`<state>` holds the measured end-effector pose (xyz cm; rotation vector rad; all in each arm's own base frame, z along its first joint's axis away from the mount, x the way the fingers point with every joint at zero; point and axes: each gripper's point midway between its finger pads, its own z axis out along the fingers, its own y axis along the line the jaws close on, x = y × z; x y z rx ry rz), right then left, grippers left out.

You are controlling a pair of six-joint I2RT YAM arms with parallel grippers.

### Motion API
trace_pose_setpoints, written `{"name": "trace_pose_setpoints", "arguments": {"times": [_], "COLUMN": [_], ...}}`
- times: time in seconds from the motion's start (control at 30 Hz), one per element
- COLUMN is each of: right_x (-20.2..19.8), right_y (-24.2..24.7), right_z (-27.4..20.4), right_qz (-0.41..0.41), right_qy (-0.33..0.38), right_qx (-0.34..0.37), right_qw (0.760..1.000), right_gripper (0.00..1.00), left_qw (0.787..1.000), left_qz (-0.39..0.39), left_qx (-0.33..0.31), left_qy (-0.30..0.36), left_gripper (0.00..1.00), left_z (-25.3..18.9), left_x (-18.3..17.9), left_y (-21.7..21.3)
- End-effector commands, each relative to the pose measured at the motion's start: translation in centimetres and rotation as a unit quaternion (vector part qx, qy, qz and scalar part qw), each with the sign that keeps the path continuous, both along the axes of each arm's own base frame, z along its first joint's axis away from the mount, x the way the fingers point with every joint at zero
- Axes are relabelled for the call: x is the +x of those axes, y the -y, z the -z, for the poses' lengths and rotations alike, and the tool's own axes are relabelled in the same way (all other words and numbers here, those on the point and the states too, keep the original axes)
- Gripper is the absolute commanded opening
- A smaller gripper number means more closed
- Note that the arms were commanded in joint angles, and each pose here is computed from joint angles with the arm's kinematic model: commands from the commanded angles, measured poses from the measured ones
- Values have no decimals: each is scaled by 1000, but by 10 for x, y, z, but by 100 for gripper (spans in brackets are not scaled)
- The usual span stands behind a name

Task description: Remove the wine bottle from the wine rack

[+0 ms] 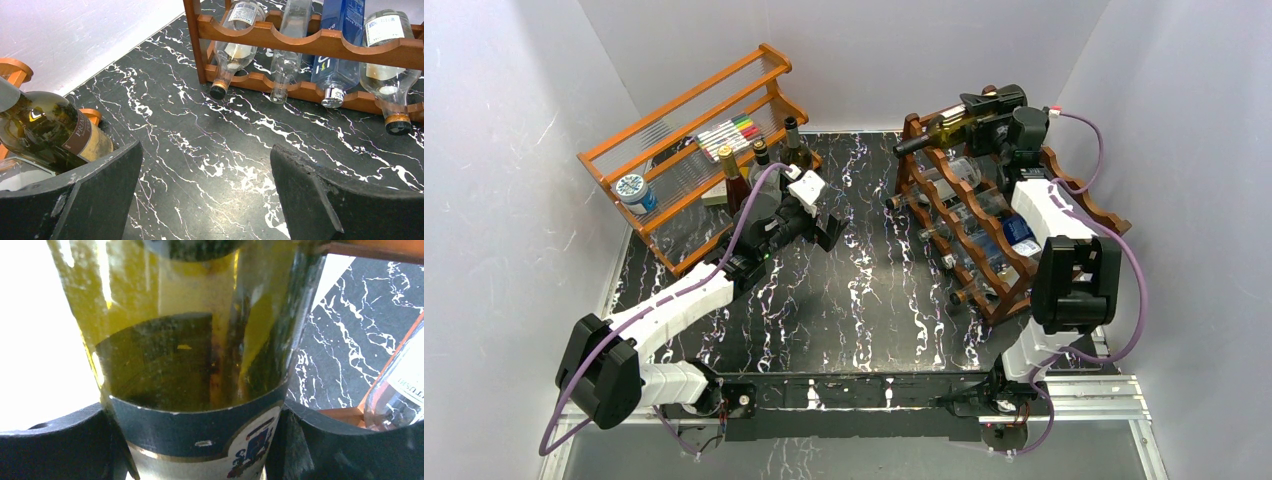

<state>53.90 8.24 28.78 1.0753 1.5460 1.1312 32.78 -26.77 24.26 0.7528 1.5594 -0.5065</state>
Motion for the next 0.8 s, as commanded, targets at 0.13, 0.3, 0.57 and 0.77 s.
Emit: {"name": "trace_pose_setpoints", "arguments": {"times": [0.13, 0.3, 0.57, 0.77], "right_x": [-19, -27, -38, -45], "right_y": [8, 11, 7, 22], "right_z": [-65, -74, -93, -117], "right_qz": [11, 13, -4, 7], "right_qy": [100, 124, 156, 181], "right_qx": [40, 44, 58, 57], "right_qw": [994, 991, 986, 982], "right_gripper": [41, 39, 36, 35], "left_qw": [1000, 1000, 1000, 1000], "left_qz": [11, 11, 11, 14], "left_qx": [-15, -15, -15, -16], "left_qy": [15, 14, 13, 11], "left_gripper": [98, 98, 98, 98], "left_z": [-12, -11, -10, -9], "left_x": [-2, -1, -1, -2], "left_y": [6, 6, 7, 8]}}
